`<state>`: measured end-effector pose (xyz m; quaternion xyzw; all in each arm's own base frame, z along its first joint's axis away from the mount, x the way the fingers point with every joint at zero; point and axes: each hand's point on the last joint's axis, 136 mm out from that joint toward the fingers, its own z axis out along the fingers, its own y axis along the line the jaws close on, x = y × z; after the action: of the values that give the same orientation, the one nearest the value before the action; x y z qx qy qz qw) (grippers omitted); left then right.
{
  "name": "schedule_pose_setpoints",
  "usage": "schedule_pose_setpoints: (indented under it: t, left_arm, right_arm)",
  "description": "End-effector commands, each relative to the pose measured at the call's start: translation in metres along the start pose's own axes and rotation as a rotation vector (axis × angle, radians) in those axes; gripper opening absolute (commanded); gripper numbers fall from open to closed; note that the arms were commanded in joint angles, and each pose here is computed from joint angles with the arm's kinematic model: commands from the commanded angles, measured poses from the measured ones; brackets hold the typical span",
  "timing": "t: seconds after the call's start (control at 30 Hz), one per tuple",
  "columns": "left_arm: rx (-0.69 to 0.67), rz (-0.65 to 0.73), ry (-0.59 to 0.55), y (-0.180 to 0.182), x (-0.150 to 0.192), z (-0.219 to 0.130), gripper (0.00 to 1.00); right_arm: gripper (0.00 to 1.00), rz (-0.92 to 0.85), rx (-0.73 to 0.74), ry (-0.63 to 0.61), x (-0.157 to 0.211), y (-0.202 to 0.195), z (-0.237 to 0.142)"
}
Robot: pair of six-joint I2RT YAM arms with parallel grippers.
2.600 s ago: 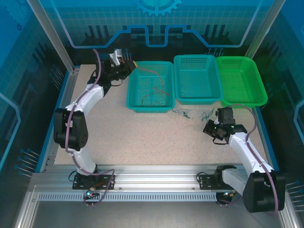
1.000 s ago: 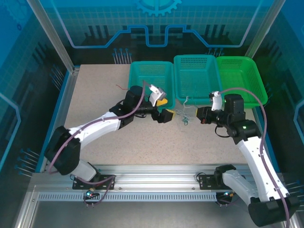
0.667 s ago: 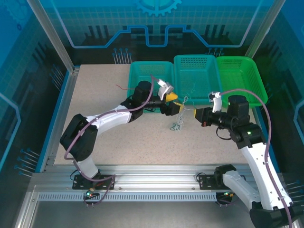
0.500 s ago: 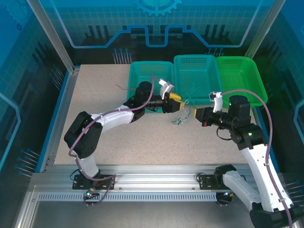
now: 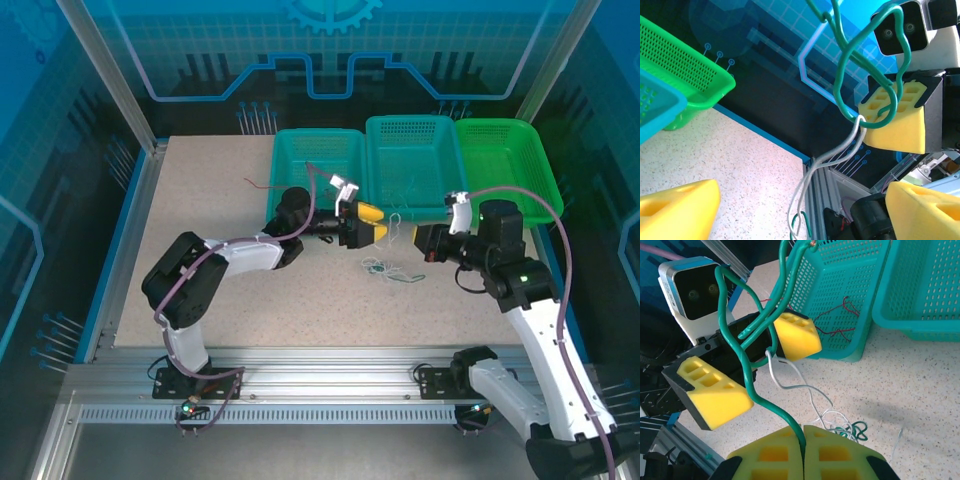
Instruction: Untangle the cables
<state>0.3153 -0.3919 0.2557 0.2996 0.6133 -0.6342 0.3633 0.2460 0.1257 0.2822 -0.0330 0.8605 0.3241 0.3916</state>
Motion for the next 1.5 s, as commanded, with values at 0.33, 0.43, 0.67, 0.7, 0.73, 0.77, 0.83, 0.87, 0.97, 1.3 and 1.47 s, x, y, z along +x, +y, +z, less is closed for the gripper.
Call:
schedule_pose_setpoints:
  t: [0.33,0.43,0.67,0.7,0.73,0.77,0.83,0.87,0.97,1.3,1.47]
  left_arm:
    - [-0.108,0.128,0.089,0.009,0.004,0.046,0.49]
    - [-0.192,0.086,0.095,0.026,0.01,0.045,0.0]
    - [-0.368,-0.007,0.16,0.052,0.056,0.012,0.0]
    - [-0.382,-0.016,0.166,0.053,0.062,0.007,0.0]
    - [-0.395,-0.027,0.176,0.054,0.069,0.002,0.0]
    - [-0.409,-0.037,0.185,0.054,0.076,-0.003,0.0]
    - [-0.428,-0.052,0.198,0.055,0.085,-0.011,0.0]
    - [-0.434,-0.058,0.201,0.055,0.089,-0.014,0.0]
    - [-0.452,-0.074,0.207,0.055,0.095,-0.02,0.01]
    - [-0.555,-0.113,0.221,0.065,0.118,-0.044,0.02]
    - [-0.593,-0.12,0.225,0.067,0.125,-0.054,0.1]
  right_arm:
    - [0.0,-0.005,-0.118,-0.015,-0.01,0.025,-0.003]
    - [0.0,0.015,-0.025,-0.06,-0.016,0.012,-0.011]
    - [0.0,0.176,0.306,-0.262,-0.048,-0.05,-0.058]
    - [0.0,0.192,0.32,-0.282,-0.052,-0.054,-0.062]
    - [0.0,0.212,0.334,-0.302,-0.057,-0.059,-0.066]
    - [0.0,0.227,0.34,-0.318,-0.061,-0.062,-0.069]
    - [0.0,0.234,0.323,-0.327,-0.068,-0.063,-0.069]
    - [0.0,0.235,0.315,-0.321,-0.07,-0.064,-0.067]
    - [0.0,0.232,0.308,-0.309,-0.075,-0.064,-0.065]
    - [0.0,0.241,0.277,-0.439,-0.131,-0.063,-0.076]
    - [0.0,0.349,0.217,-0.488,-0.154,-0.075,-0.065]
